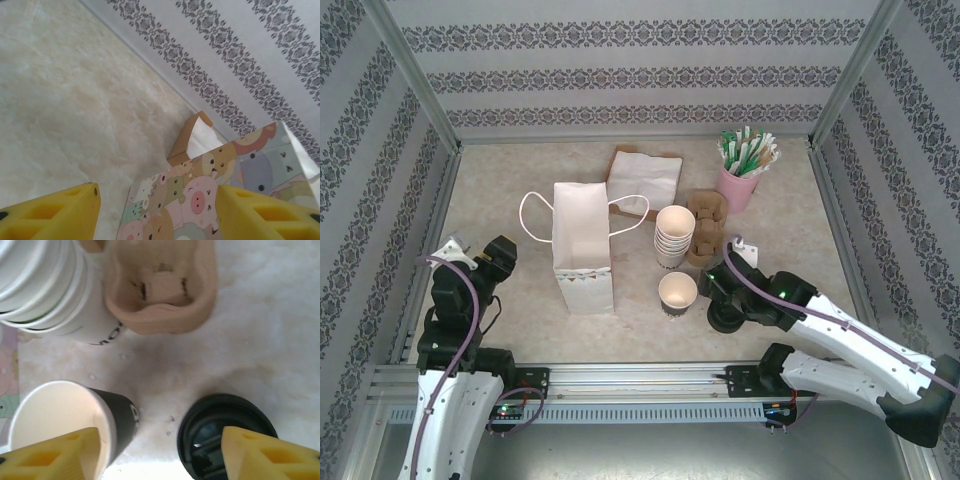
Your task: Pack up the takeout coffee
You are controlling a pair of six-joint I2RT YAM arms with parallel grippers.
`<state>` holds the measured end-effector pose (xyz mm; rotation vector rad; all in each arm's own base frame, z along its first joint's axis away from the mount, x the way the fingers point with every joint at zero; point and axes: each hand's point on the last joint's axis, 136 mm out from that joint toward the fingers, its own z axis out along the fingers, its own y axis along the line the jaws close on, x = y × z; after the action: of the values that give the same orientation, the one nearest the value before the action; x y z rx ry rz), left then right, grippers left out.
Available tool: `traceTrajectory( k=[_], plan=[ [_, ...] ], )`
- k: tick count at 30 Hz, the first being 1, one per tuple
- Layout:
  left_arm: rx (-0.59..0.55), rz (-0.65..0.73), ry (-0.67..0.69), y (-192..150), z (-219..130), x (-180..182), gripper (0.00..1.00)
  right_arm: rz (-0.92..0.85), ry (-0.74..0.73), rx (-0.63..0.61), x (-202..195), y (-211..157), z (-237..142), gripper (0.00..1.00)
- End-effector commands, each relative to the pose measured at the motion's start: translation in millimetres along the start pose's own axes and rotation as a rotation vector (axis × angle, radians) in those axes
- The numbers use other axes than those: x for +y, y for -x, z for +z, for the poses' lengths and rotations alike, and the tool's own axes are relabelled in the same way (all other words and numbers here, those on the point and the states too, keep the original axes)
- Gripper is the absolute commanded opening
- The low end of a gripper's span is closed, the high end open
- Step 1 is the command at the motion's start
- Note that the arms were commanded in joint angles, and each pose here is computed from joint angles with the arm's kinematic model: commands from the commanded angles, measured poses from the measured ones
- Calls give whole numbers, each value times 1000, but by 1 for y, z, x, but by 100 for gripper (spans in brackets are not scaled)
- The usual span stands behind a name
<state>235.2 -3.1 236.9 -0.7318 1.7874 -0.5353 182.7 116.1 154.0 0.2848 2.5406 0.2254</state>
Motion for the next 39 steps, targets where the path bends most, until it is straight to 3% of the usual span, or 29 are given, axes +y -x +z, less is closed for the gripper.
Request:
traceTrajectory(
  k=[1,21,39],
  plan=[
    [56,-22,8,-17,8,7,63,44,-106,107,-30,-23,3,73],
    [249,-109,67,-70,36,34,65,52,-236,297,-49,-62,45,78],
    [260,-117,67,-73,39,35,65,41,-256,333,-52,-71,52,78]
  ],
)
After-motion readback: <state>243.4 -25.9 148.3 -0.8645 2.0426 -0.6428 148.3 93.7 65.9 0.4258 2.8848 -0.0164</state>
